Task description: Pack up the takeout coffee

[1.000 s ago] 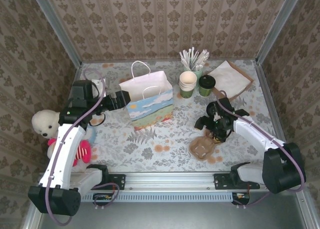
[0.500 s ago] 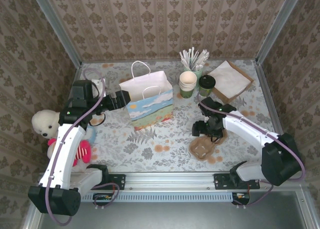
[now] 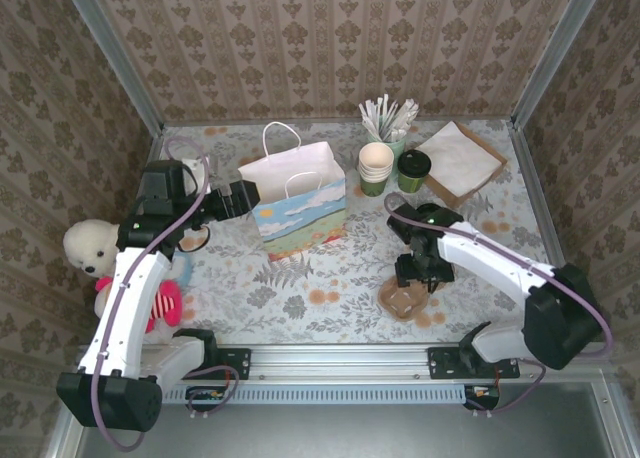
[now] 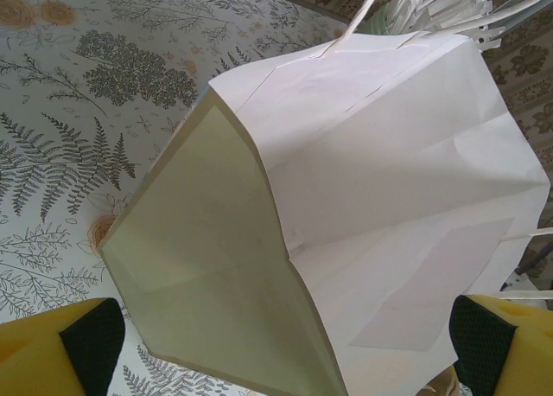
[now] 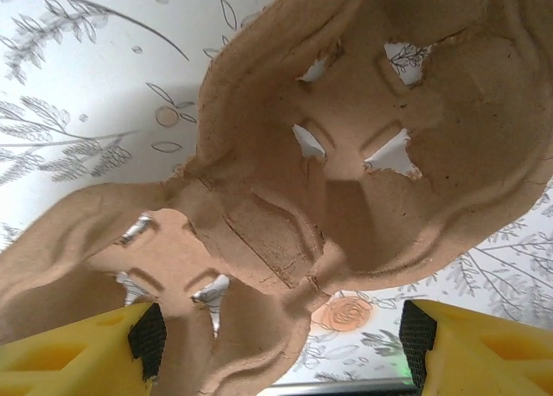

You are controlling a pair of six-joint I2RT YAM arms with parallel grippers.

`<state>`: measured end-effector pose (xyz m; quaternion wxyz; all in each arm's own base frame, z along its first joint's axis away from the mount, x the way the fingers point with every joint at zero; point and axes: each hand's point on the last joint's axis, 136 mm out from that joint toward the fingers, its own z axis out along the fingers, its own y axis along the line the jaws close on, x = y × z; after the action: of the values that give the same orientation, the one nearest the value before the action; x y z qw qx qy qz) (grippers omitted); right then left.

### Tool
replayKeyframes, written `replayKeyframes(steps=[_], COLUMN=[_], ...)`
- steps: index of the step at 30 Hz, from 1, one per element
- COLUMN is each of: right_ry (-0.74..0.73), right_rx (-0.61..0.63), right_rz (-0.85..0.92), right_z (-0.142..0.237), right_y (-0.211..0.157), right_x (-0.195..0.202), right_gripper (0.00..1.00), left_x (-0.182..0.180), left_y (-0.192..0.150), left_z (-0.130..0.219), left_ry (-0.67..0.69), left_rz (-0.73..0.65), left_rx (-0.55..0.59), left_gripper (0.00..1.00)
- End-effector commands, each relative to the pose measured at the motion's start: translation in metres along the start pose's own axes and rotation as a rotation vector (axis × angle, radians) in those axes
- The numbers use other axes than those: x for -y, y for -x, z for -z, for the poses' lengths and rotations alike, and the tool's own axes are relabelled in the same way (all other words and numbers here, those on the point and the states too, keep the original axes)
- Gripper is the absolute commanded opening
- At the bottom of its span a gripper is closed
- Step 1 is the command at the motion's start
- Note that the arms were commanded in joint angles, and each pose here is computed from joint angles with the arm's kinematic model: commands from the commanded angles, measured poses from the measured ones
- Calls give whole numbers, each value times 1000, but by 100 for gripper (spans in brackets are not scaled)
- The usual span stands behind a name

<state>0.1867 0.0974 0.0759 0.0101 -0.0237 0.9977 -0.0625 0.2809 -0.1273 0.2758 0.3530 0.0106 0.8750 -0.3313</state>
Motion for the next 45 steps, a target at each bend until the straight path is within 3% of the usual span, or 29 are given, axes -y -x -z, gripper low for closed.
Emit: replayKeyframes(steps=[1, 7, 15, 18, 23, 27, 31, 45], right_ry=[-100, -135, -117, -60, 167, 155, 198, 218], right_rx=[-38, -31, -40, -51, -25, -50, -44, 55], right_rz=[94, 133, -10, -14, 126, 154, 149, 170], right_z=[-2, -13, -26, -31, -32, -38, -37, -32], right_y=[3, 19, 37, 36, 29, 19, 12, 2], right_x=[-1, -16, -20, -23, -52, -46, -49, -49], right_gripper=[75, 75, 83, 83, 74, 73, 78, 84], left_x=[-2, -6, -9, -7, -5, -5, -5, -2], left_y=[-2, -3, -4, -2, 2, 4, 3, 5], left_z=[2, 2, -1, 1, 5, 6, 7, 11], left_ry=[6, 27, 29, 28, 22, 21, 22, 11], left_rz=[5, -7, -6, -20, -24, -24, -18, 5], left_rx=[6, 7, -3, 0, 8, 13, 14, 51], left_gripper=[100, 100, 100, 100, 100, 100, 100, 100])
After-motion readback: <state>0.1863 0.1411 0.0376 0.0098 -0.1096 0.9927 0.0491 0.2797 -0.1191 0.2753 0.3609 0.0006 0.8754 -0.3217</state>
